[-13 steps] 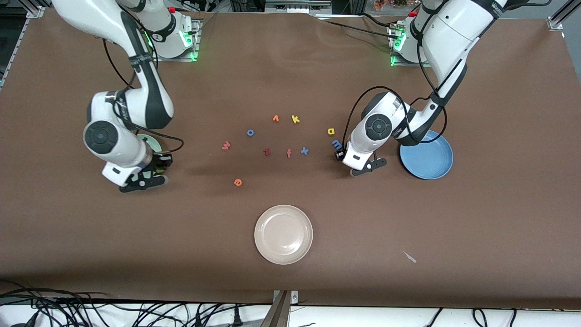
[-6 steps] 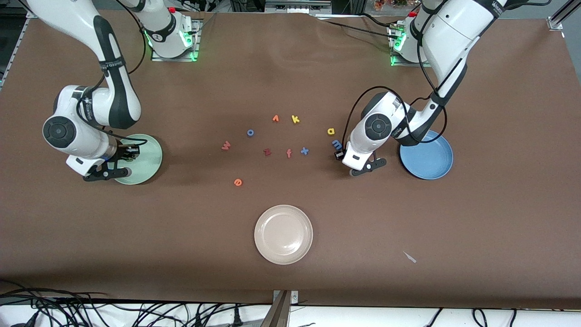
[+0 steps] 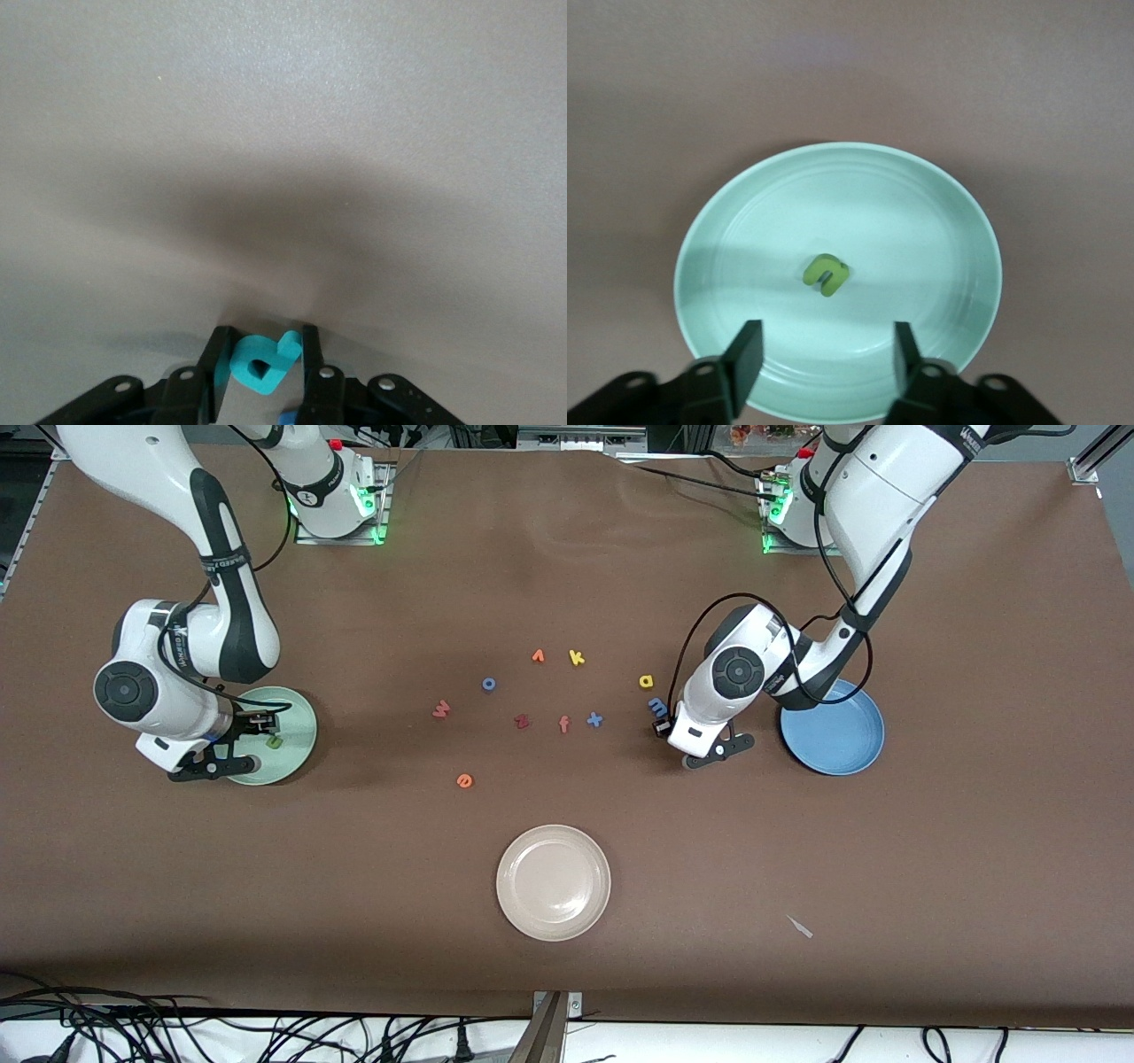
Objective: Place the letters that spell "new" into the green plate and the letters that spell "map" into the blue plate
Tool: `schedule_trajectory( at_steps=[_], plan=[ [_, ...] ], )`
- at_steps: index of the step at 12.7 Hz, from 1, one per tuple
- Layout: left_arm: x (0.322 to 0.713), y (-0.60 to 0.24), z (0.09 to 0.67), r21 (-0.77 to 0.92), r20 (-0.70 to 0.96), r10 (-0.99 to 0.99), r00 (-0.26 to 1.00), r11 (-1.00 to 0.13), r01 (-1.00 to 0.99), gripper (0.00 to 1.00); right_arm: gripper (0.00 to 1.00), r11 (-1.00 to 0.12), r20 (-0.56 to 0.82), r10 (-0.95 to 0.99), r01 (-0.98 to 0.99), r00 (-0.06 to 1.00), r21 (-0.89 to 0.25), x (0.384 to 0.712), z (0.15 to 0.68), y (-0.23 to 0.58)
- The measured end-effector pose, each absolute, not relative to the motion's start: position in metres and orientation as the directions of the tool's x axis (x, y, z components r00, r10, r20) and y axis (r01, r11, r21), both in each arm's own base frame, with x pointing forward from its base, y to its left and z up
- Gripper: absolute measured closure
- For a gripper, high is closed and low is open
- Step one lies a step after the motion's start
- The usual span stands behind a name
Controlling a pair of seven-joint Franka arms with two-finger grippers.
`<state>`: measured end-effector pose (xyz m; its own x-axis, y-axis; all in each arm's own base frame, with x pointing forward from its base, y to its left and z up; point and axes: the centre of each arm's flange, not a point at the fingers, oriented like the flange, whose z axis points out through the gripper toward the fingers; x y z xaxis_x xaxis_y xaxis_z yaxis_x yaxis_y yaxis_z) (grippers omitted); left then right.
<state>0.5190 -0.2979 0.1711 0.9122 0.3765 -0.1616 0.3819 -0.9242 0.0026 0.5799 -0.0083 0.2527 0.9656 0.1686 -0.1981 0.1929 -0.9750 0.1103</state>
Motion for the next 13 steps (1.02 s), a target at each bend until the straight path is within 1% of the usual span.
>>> schedule_trajectory(
  at_steps=[2, 3, 5, 7, 9, 11, 13],
  plan=[
    [0.522, -0.292, 0.172, -0.041, -0.182, 0.377, 0.908, -0.926, 0.377, 0.63, 0.04, -0.972, -0.181, 0.193, 0.214, 0.964, 0.101, 0.586, 0.263, 0.007],
    [0.525, -0.286, 0.174, -0.083, -0.203, 0.374, 0.905, -0.927, 0.364, 0.63, 0.0, -0.97, -0.171, 0.207, 0.225, 0.963, 0.094, 0.589, 0.267, 0.021],
    [0.535, -0.272, 0.181, -0.126, -0.227, 0.367, 0.902, -0.93, 0.346, 0.63, 0.0, -0.968, -0.158, 0.22, 0.235, 0.963, 0.088, 0.596, 0.279, 0.048],
    [0.552, -0.247, 0.191, -0.117, -0.225, 0.359, 0.906, -0.933, 0.341, 0.63, 0.0, -0.968, -0.195, 0.22, 0.239, 0.956, 0.081, 0.605, 0.299, 0.067],
    [0.575, -0.198, 0.211, -0.102, -0.221, 0.329, 0.918, -0.944, 0.314, 0.63, 0.0, -0.979, -0.258, 0.164, 0.189, 0.952, 0.077, 0.615, 0.32, 0.075],
    [0.591, -0.135, 0.238, -0.099, -0.237, 0.274, 0.932, -0.961, 0.258, 0.63, 0.0, -0.988, -0.259, 0.128, 0.145, 0.957, 0.047, 0.627, 0.335, 0.084],
    [0.598, -0.075, 0.258, -0.086, -0.256, 0.211, 0.943, -0.977, 0.195, 0.63, 0.0, -0.987, -0.254, 0.137, 0.153, 0.958, 0.045, 0.635, 0.341, 0.094]
  ],
)
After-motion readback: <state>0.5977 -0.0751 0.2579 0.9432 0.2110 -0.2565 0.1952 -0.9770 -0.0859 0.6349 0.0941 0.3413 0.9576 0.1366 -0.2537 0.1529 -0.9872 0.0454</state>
